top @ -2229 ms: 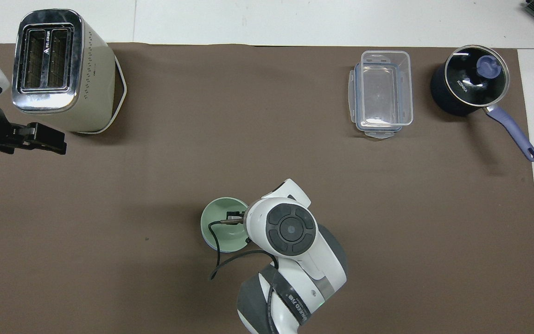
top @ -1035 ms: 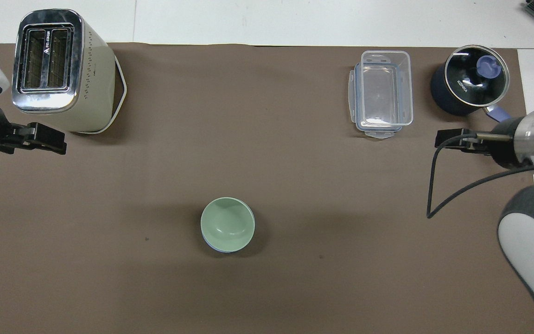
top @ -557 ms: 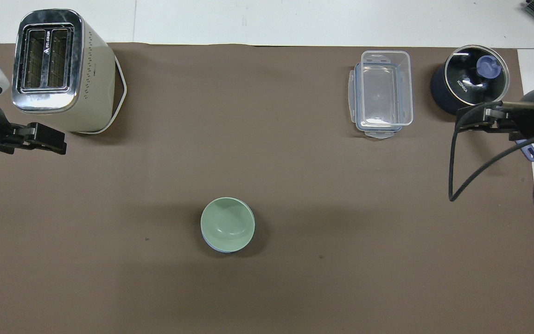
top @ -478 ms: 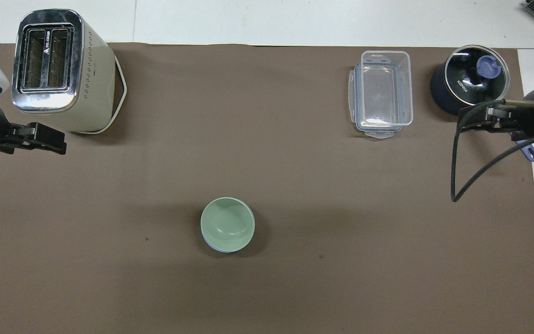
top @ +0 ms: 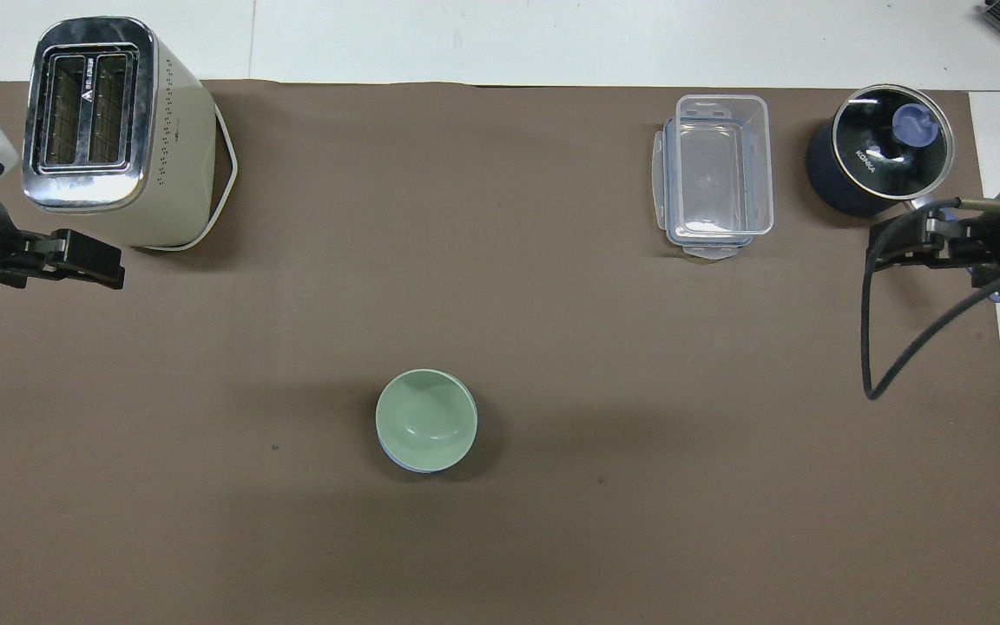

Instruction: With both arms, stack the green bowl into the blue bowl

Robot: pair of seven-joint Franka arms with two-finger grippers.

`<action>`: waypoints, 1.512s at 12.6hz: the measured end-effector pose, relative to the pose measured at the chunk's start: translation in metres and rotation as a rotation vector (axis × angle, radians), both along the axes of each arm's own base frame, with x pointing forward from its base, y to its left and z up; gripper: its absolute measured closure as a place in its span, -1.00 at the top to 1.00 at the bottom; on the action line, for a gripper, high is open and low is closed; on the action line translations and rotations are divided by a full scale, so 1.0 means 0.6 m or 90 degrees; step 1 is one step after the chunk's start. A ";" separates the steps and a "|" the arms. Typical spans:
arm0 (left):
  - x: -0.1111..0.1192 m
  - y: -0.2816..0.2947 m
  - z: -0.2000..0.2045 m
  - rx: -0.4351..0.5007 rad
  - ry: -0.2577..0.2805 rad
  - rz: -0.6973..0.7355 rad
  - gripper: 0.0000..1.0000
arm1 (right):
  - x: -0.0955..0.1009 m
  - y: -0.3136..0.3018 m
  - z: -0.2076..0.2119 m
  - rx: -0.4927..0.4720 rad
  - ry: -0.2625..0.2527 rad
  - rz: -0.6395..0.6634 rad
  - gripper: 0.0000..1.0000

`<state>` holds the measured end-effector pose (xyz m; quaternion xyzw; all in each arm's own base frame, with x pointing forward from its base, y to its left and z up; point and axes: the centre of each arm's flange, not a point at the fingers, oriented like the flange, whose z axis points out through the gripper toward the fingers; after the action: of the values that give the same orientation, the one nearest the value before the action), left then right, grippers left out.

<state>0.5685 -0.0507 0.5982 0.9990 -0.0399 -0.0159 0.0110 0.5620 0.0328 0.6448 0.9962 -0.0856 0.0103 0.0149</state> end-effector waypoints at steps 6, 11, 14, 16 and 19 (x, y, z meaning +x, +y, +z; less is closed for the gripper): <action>0.000 0.000 0.000 0.000 0.000 0.000 1.00 | -0.009 0.000 -0.014 0.000 0.013 0.004 1.00; 0.000 0.000 0.000 0.000 0.000 0.000 1.00 | -0.017 0.000 -0.014 0.001 0.004 0.004 1.00; 0.000 0.000 0.000 0.000 0.000 0.000 1.00 | -0.015 0.002 -0.019 0.008 0.002 0.005 1.00; 0.000 0.000 0.000 0.000 0.000 0.000 1.00 | -0.011 0.002 -0.023 0.008 -0.008 0.005 1.00; 0.000 0.000 0.000 0.000 0.000 0.000 1.00 | -0.011 0.002 -0.026 0.008 -0.007 0.005 1.00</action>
<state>0.5685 -0.0507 0.5982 0.9990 -0.0399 -0.0159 0.0110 0.5557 0.0338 0.6292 0.9965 -0.0821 0.0153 0.0079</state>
